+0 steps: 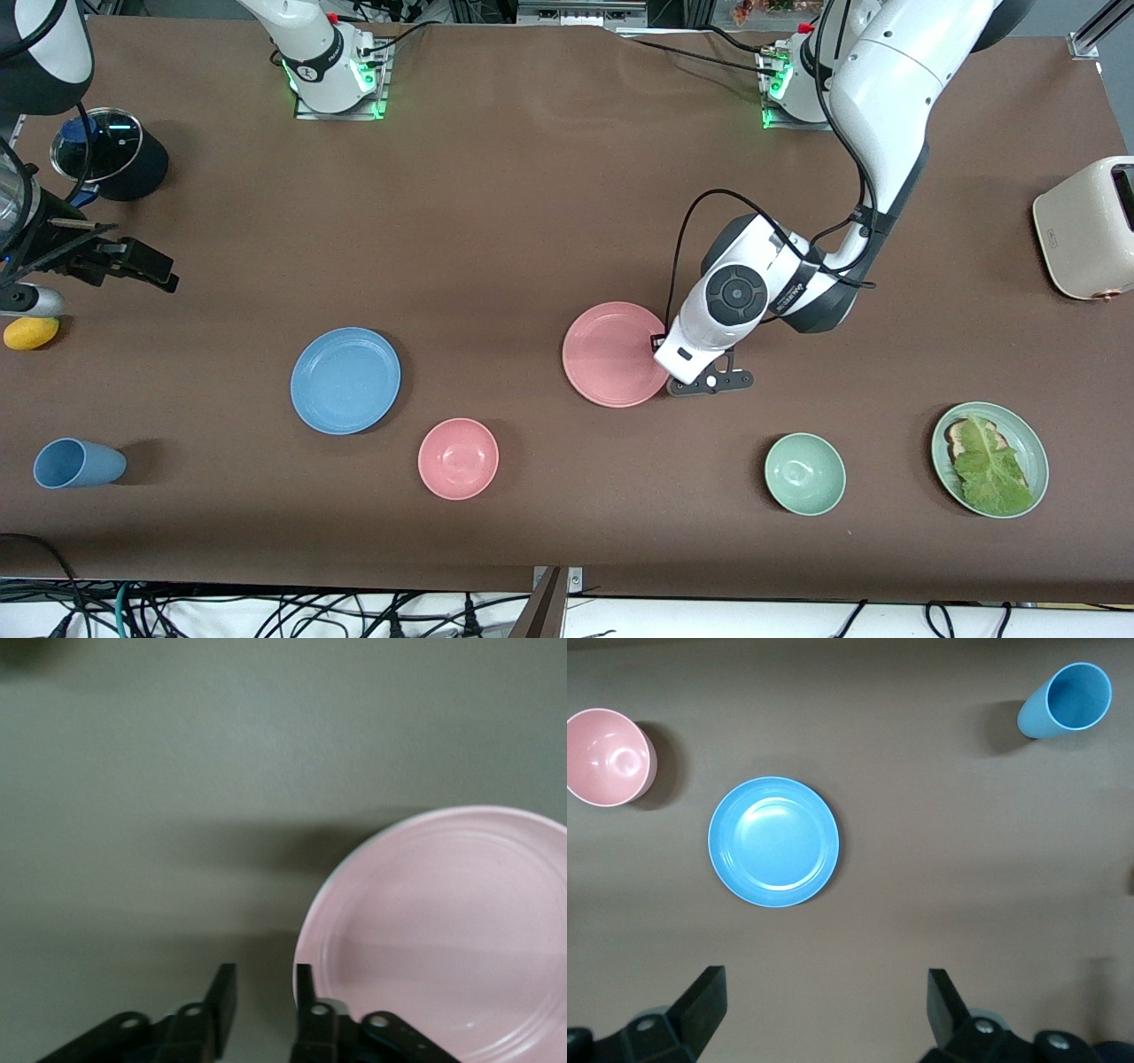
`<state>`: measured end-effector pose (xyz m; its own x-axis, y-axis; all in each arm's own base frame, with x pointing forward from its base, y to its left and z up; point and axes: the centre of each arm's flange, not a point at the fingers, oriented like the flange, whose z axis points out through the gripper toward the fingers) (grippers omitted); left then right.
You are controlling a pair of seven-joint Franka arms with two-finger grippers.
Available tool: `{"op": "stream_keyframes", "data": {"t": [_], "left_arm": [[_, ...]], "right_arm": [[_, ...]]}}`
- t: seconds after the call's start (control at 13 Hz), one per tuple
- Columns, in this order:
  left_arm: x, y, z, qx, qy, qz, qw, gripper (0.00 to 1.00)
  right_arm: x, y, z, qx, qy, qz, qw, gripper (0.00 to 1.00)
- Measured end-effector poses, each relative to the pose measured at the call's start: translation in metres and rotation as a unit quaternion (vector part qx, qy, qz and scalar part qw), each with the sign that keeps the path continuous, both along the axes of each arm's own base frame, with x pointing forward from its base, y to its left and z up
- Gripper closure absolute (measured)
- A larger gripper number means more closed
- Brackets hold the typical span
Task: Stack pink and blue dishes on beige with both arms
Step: 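Open the left gripper to release the pink plate, then retract the left gripper while the right gripper reaches the blue plate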
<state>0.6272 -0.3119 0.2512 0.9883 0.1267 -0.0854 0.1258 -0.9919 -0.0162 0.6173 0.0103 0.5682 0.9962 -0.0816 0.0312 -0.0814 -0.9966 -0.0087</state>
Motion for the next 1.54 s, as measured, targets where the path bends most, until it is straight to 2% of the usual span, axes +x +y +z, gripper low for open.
{"op": "stream_keyframes", "data": {"t": [0.38,0.46,0.62,0.85,1.15,1.38,1.54], "left_arm": [[0.02,0.044,0.0,0.006,-0.001,0.022,1.0,0.07],[0.024,0.057,0.001,0.009,0.004,0.018,1.0,0.0],[0.034,0.092,0.007,0.014,0.014,0.005,1.0,0.0],[0.047,0.155,0.021,0.017,0.025,-0.01,1.0,0.0],[0.055,0.234,0.044,0.019,0.035,-0.023,0.999,0.0],[0.053,0.285,0.07,0.027,0.044,-0.01,0.999,0.0],[0.051,0.305,0.087,0.032,0.044,0.002,0.999,0.0]], "right_arm": [[0.001,-0.006,-0.002,0.0,0.001,-0.003,1.0,0.0],[0.001,-0.01,-0.003,0.0,0.002,0.007,1.0,0.0],[0.005,-0.014,-0.015,-0.001,0.011,0.042,0.999,0.0],[0.028,-0.014,-0.06,0.0,0.018,0.055,0.998,0.0],[0.062,-0.013,-0.166,0.003,0.04,0.057,0.998,0.0],[0.082,-0.008,-0.251,0.004,0.038,0.06,0.997,0.0],[0.086,-0.003,-0.286,0.007,0.04,0.063,0.997,0.0]]}}
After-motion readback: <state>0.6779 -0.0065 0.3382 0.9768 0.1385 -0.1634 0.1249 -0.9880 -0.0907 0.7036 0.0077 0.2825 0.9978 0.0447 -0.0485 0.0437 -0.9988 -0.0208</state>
